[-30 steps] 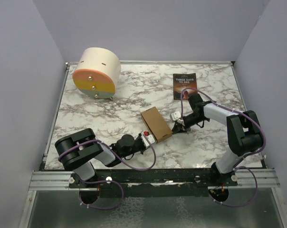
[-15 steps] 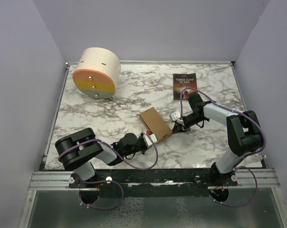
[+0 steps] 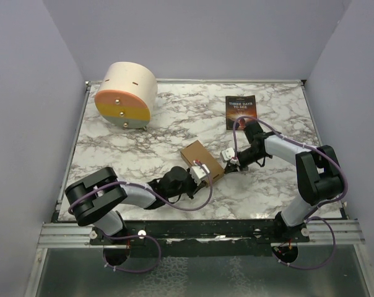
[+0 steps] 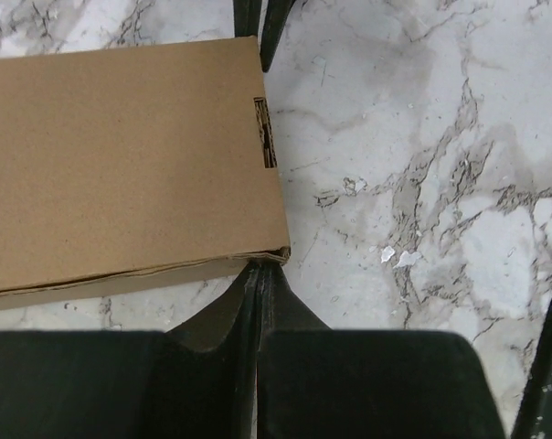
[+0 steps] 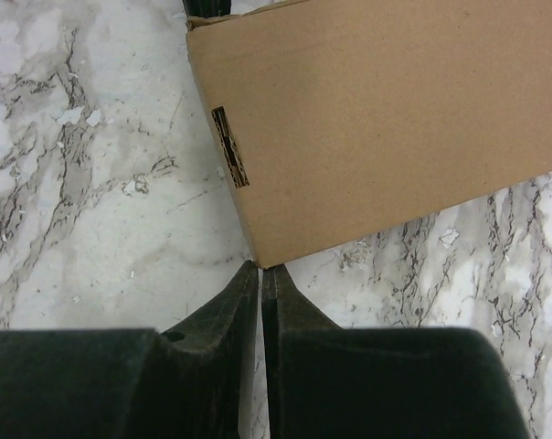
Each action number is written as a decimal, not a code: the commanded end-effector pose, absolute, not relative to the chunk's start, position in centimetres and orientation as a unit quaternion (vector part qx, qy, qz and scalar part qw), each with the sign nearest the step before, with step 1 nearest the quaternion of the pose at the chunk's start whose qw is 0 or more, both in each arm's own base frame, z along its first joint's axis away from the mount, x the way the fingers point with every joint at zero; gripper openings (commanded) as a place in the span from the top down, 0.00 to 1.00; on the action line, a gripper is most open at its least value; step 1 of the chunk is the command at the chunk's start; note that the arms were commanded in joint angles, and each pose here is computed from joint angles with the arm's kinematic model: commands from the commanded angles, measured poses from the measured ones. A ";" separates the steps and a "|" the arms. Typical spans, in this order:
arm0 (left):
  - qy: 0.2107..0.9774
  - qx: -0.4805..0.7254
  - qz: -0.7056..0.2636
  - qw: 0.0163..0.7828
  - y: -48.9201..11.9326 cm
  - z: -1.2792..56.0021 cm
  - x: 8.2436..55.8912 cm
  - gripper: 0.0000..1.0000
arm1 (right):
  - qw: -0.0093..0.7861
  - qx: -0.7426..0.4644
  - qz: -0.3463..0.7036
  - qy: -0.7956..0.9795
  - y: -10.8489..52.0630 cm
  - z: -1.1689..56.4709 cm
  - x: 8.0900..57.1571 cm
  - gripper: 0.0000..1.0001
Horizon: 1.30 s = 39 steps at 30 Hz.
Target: Fold the paper box
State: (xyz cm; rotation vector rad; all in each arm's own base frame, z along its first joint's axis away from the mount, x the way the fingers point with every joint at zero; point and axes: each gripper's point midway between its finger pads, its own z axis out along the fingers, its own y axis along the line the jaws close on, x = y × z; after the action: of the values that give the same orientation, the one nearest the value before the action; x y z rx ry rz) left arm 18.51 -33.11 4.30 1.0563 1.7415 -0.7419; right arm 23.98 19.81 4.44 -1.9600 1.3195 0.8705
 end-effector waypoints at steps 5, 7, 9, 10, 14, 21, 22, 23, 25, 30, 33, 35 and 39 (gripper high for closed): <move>0.790 0.275 -0.349 0.423 -35.0 7.8 21.7 1.00 | 0.300 -0.734 0.400 0.459 22.1 5.6 20.1 0.94; 0.809 0.244 -0.353 0.401 -34.9 7.7 21.9 1.00 | 0.298 -0.735 0.401 0.459 22.2 5.5 20.0 0.94; 0.815 0.225 -0.364 0.390 -34.9 8.0 21.8 1.00 | 0.297 -0.735 0.401 0.459 22.2 5.5 20.0 0.94; 0.815 0.220 -0.371 0.387 -35.0 8.2 21.7 1.00 | 0.297 -0.735 0.401 0.460 22.2 5.5 20.0 0.94; 0.822 0.196 -0.385 0.372 -35.2 8.9 21.3 1.00 | 0.298 -0.730 0.404 0.463 22.3 5.7 20.1 0.94; 0.829 0.220 -0.367 0.361 -34.3 9.2 20.7 0.91 | 0.299 -0.714 0.400 0.490 22.3 6.2 21.5 0.93; 0.831 0.227 -0.358 0.361 -33.8 8.9 20.5 0.89 | 0.305 -0.707 0.403 0.494 22.1 6.5 21.8 0.93; 0.832 0.234 -0.351 0.361 -33.2 8.7 20.3 0.88 | 0.309 -0.703 0.404 0.497 21.9 6.7 22.1 0.93; 0.835 0.248 -0.338 0.357 -32.0 8.0 19.7 0.85 | 0.316 -0.696 0.402 0.504 21.4 6.9 22.6 0.93; 0.828 0.287 -0.329 0.351 -30.0 6.9 17.9 0.80 | 0.318 -0.693 0.397 0.510 20.8 6.8 23.0 0.93; 0.819 0.303 -0.338 0.352 -29.7 6.7 17.2 0.80 | 0.316 -0.692 0.402 0.510 20.8 6.6 22.8 0.93; 0.810 0.314 -0.351 0.349 -30.0 6.8 16.7 0.81 | 0.314 -0.691 0.404 0.511 20.8 6.5 22.7 0.93; 0.791 0.335 -0.376 0.346 -30.9 7.2 16.2 0.86 | 0.313 -0.691 0.404 0.511 20.8 6.3 22.7 0.93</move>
State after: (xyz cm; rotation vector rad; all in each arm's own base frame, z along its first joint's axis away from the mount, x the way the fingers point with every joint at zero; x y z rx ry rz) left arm 16.67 -29.29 5.59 0.7792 2.1647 -0.8742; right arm 22.65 20.27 5.71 -1.8560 1.3688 1.0231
